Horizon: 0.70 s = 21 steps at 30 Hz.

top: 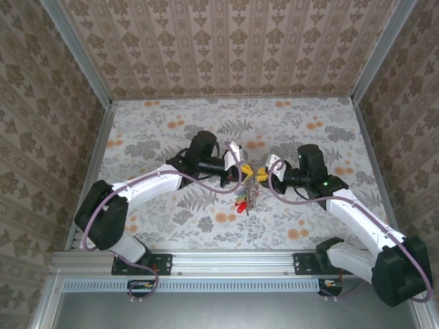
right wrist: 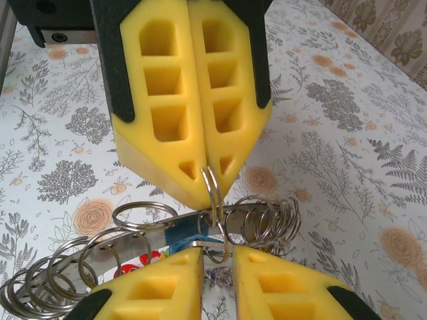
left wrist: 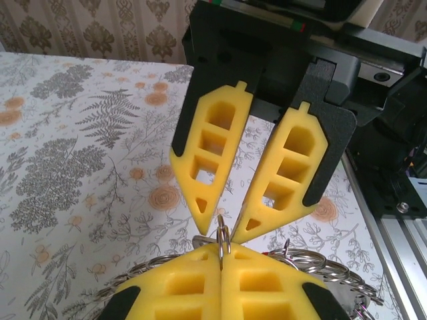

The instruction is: Put the keys on the keyring

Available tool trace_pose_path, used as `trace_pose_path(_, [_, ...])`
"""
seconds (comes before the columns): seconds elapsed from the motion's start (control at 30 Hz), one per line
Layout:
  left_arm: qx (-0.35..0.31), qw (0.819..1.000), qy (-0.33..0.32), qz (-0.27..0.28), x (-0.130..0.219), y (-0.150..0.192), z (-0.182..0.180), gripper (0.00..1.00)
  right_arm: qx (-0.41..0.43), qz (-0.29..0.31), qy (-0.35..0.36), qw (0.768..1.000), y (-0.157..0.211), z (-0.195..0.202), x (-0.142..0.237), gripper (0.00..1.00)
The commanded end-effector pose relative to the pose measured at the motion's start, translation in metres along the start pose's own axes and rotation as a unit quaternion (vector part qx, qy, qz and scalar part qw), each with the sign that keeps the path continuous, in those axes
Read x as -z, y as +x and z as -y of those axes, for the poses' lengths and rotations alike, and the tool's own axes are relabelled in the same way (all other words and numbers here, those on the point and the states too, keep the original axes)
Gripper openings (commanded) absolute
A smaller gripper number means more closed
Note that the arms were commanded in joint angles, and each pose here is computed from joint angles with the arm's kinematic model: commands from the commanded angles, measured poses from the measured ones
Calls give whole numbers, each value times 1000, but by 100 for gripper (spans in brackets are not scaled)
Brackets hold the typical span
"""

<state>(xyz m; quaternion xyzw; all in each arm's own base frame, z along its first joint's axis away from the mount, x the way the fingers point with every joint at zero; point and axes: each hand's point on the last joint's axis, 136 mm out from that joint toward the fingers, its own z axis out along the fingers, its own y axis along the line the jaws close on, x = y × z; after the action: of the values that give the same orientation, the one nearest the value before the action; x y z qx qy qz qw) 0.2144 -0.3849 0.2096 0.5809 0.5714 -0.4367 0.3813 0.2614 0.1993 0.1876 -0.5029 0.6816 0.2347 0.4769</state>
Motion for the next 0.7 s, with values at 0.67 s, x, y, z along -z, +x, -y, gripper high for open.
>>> trace_pose_path(0.67, [-23, 998, 8, 56, 2, -41, -2, 0, -25, -1, 56, 998, 1, 19, 4, 9])
